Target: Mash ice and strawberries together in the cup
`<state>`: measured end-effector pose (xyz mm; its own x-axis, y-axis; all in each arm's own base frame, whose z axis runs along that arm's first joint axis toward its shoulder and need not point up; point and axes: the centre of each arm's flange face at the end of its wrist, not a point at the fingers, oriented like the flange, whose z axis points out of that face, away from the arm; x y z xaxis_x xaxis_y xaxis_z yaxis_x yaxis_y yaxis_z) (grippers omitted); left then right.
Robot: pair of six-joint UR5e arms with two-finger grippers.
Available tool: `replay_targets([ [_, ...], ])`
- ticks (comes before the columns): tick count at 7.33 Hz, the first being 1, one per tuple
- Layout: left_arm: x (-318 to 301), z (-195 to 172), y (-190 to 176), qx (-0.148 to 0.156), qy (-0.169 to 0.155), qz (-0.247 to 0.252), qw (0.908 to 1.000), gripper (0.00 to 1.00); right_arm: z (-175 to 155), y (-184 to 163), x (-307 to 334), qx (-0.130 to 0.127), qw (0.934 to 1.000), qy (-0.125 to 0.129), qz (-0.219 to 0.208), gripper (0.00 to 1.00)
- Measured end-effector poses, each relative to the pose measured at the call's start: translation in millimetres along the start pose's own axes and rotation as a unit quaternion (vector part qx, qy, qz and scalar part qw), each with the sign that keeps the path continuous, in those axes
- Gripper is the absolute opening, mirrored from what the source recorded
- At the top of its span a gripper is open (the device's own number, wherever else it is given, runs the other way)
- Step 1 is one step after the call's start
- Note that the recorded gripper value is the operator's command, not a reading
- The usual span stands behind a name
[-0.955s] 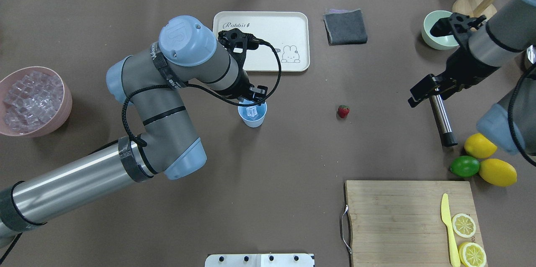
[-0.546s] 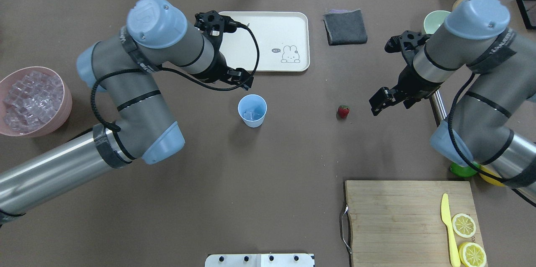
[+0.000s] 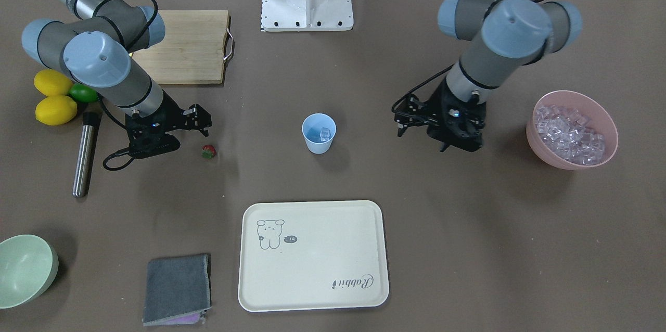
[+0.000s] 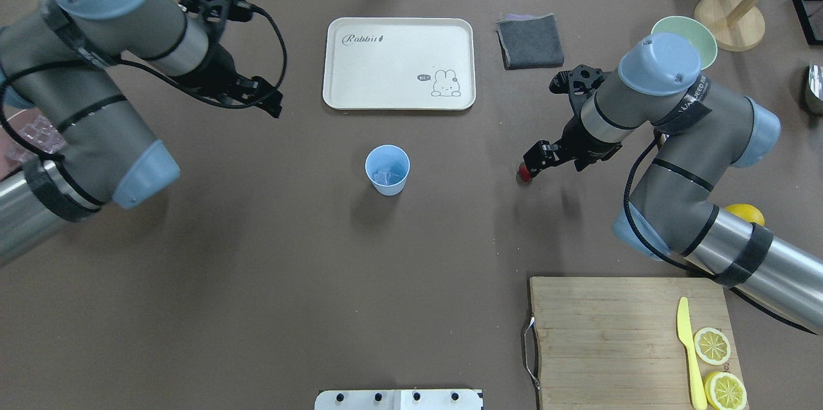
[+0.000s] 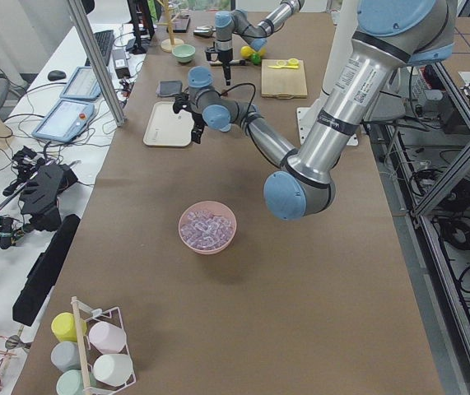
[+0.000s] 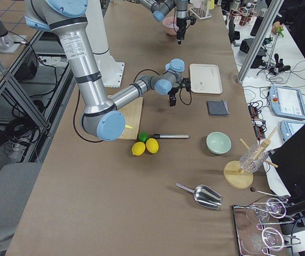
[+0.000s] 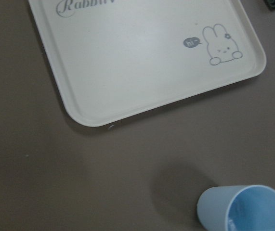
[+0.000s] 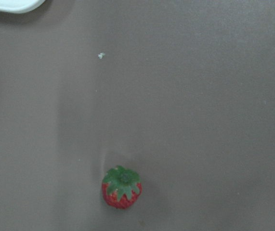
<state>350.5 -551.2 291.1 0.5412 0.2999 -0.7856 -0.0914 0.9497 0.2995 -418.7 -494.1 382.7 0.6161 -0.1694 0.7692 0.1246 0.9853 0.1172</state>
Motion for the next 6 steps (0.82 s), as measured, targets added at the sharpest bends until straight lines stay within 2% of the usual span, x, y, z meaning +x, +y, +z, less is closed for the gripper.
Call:
replay_targets([
  [3,-139,-57,29,-0.036,-0.048,-0.019,0.998,0.98,16,-13,-16,0.012,0.9998,0.014,0.005,0.83],
  [4,-174,-66,40,-0.042,-0.061,-0.02,0.9971,0.98,21,-15,-22,0.015,0.9997,0.02,0.006,0.73],
  [5,-195,-71,47,-0.044,-0.069,-0.02,0.9965,0.98,26,-17,-26,0.016,0.9996,0.024,0.006,0.4],
  [6,-206,-74,50,-0.045,-0.073,-0.022,0.9961,0.97,30,-17,-28,0.016,0.9995,0.027,0.007,0.0],
])
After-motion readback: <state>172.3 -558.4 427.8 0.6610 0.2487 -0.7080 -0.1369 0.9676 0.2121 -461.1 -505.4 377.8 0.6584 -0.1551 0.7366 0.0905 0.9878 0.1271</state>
